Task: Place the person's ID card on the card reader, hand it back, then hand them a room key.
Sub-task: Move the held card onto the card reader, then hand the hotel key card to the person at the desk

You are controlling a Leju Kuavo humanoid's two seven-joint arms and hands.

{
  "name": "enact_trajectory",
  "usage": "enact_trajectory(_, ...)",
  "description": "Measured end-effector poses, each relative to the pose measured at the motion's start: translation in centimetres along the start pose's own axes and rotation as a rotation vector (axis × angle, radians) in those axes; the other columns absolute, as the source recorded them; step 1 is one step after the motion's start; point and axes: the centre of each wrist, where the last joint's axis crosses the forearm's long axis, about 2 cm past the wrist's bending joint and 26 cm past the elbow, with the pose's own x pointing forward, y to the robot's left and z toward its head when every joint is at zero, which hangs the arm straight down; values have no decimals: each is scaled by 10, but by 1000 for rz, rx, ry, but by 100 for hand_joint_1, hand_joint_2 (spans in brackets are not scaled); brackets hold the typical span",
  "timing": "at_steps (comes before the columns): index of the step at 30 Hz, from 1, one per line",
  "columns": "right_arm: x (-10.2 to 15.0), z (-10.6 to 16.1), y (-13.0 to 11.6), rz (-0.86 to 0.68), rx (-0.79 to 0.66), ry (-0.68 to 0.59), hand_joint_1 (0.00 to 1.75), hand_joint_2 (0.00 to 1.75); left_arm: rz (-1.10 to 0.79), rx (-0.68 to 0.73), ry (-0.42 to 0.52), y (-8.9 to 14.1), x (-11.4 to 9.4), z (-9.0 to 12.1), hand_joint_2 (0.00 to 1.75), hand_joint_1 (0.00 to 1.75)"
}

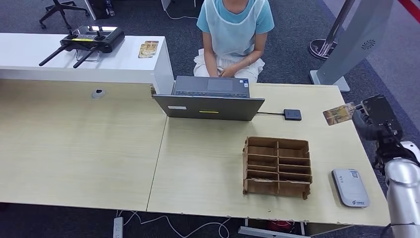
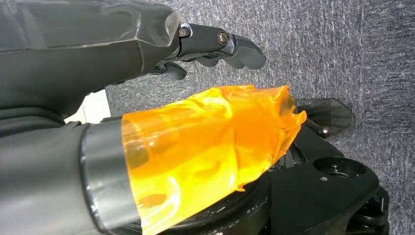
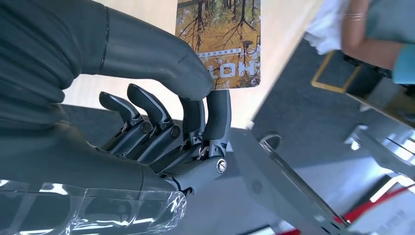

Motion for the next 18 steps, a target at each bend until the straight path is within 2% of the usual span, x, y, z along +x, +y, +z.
enact_trajectory(6, 44, -18, 13, 178, -105, -169, 175, 175, -16, -4, -8, 0, 2, 0, 0, 0)
enact_trajectory(12, 115, -44, 38, 328, -195, -398, 175, 175, -67, -13, -22, 0, 8, -1, 0, 0)
enact_trajectory(15, 141, -53, 44, 342, -215, -468, 175, 175, -80, -16, -25, 0, 10, -2, 0, 0)
enact_trajectory(18, 170, -66, 52, 446, -254, -535, 175, 175, -112, -23, -28, 1, 11, -2, 0, 0)
